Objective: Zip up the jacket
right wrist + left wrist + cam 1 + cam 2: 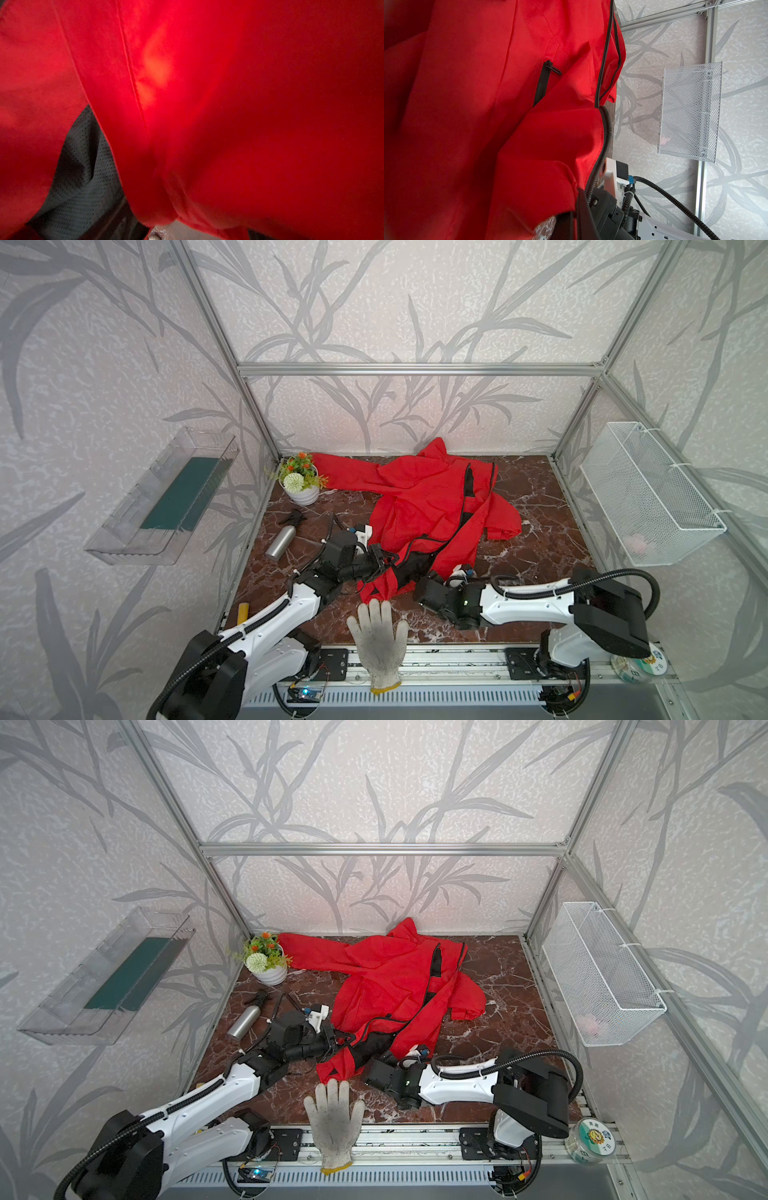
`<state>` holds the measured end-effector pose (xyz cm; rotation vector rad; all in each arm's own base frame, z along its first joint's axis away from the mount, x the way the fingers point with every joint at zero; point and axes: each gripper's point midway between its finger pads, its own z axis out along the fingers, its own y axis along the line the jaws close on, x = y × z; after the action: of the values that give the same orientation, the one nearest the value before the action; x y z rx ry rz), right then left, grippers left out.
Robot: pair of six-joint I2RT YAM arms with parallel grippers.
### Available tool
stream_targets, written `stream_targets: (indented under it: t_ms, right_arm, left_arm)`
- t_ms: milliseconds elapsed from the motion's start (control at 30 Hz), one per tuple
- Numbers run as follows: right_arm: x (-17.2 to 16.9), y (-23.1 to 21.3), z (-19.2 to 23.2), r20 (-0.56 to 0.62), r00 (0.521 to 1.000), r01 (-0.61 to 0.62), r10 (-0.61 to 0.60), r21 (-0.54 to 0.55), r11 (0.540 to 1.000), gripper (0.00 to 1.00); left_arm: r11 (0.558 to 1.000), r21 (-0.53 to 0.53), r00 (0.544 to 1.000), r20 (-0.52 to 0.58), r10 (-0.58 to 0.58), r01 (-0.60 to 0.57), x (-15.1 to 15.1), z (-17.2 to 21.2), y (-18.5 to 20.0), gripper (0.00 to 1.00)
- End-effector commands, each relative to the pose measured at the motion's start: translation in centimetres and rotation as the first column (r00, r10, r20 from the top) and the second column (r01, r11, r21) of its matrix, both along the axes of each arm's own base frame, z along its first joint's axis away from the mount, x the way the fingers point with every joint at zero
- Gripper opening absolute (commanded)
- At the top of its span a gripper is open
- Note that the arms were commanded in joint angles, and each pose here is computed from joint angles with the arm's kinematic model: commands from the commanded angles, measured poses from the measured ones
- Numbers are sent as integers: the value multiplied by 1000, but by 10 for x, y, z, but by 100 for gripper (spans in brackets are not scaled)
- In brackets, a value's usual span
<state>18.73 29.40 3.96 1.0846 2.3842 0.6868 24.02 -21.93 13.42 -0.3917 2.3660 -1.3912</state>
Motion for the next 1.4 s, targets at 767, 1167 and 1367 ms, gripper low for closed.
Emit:
stream_targets:
  t_ms: [767,1167,1367]
  right_arm:
    - [7,-20,3,56,998,8,-7,-18,1000,10]
    - [20,-31,48,287,951,-103,112,-48,994,0]
    - [29,-39,72,361,907,-179,214,-129,975,0]
  left_arm:
    - [1000,10,999,42,11,-11,6,14,2,0]
    - [999,-28,999,37,-28,29,11,27,-10,0]
    - [996,-39,996,41,-75,76,20,40,-21,0]
